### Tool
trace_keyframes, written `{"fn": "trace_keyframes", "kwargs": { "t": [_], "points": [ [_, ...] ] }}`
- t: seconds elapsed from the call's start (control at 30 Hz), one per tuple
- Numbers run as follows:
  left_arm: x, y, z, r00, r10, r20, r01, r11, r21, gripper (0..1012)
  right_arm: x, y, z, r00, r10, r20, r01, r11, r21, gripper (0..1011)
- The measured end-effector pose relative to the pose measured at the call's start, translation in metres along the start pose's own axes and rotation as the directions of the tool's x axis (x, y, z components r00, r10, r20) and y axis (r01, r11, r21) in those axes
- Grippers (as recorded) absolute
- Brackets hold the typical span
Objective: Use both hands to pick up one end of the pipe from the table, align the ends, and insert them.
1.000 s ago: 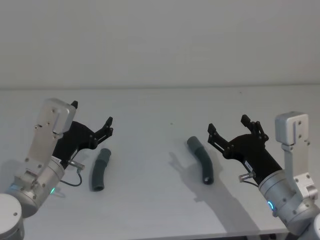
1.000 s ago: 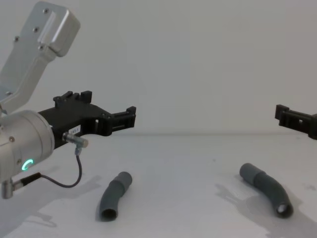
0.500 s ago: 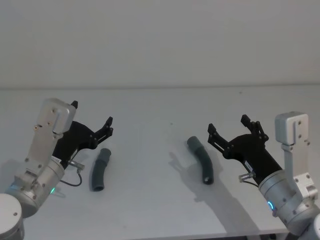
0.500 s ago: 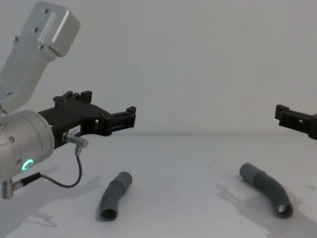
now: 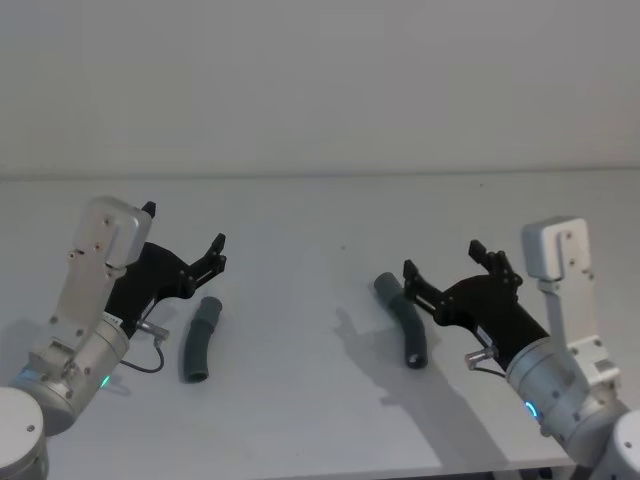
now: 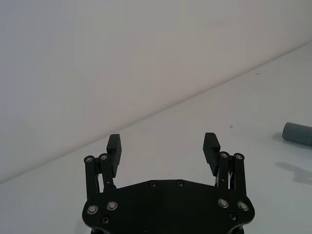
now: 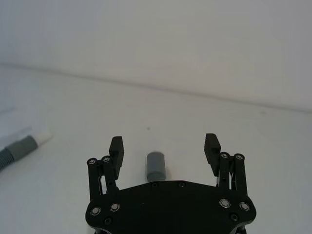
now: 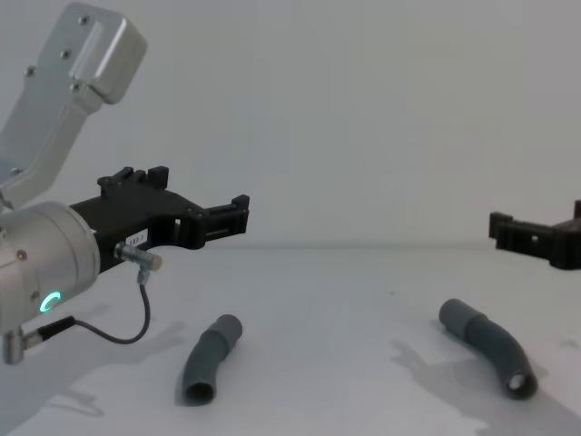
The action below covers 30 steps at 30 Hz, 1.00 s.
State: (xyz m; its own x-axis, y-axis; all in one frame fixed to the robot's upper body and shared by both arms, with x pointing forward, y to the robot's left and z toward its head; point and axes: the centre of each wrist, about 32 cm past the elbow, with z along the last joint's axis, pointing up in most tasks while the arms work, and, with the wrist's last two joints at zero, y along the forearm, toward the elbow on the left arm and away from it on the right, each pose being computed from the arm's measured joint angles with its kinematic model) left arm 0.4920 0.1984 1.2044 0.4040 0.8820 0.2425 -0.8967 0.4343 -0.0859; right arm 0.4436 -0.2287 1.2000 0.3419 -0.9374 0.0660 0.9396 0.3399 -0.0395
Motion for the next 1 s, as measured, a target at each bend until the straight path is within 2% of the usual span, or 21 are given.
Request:
{"fn": "trace_keyframes", "kwargs": {
  "t": [0.13, 0.5, 1.0],
  "points": [
    [0.0000, 0.0000, 0.0001, 1.0000, 0.000, 0.000, 0.000, 1.0000, 0.000, 1001, -0.003, 0.003, 0.005, 1.000, 0.011, 0.025, -0.010, 0.998, -0.062, 1004],
    [0.0000, 0.0000, 0.0000, 1.0000, 0.000, 0.000, 0.000, 1.0000, 0.000, 1001, -0.008, 0.012, 0.010, 0.997, 0.036, 0.071, -0.024, 0.985, -0.172, 1003],
    [0.0000, 0.0000, 0.0000, 1.0000, 0.000, 0.000, 0.000, 1.0000, 0.000, 1002, -0.003, 0.030, 0.004, 0.996, 0.033, 0.085, -0.010, 0.965, -0.261, 1004]
  ]
}}
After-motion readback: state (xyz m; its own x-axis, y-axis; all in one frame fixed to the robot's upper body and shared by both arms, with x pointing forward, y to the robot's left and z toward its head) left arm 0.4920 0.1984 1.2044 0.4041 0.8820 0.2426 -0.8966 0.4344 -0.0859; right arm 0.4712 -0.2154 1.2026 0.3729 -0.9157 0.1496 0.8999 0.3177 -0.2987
